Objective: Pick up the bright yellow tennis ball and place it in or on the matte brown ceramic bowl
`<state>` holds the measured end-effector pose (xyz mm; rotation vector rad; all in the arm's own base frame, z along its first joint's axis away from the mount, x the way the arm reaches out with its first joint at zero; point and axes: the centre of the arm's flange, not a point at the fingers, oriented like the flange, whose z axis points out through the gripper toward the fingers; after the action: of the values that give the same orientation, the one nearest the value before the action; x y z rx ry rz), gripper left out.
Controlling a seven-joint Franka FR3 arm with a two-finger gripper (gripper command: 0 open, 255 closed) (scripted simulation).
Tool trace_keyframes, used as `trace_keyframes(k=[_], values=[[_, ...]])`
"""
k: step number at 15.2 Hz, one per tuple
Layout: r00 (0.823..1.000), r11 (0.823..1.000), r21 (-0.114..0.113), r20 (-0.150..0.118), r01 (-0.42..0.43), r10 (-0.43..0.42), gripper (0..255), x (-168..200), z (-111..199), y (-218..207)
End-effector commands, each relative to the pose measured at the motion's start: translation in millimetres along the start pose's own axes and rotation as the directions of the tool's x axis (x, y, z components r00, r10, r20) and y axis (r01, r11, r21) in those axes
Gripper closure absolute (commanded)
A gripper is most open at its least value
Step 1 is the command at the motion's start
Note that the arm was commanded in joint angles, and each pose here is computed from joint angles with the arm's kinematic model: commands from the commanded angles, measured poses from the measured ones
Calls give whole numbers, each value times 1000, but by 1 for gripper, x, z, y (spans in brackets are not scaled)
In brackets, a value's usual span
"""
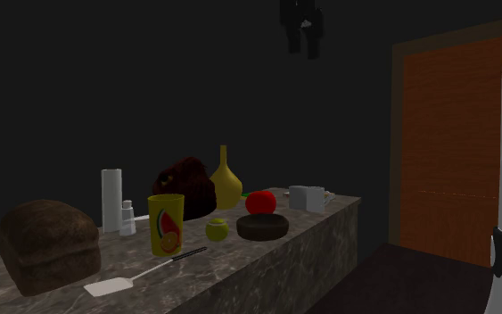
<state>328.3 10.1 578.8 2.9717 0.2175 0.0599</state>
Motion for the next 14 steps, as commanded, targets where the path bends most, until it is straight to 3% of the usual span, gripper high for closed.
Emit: trace_keyframes(k=[1,14], values=[[1000,1000,0,0,0,0,0,0,0,0],[988,990,45,88,-131,127,0,130,126,6]])
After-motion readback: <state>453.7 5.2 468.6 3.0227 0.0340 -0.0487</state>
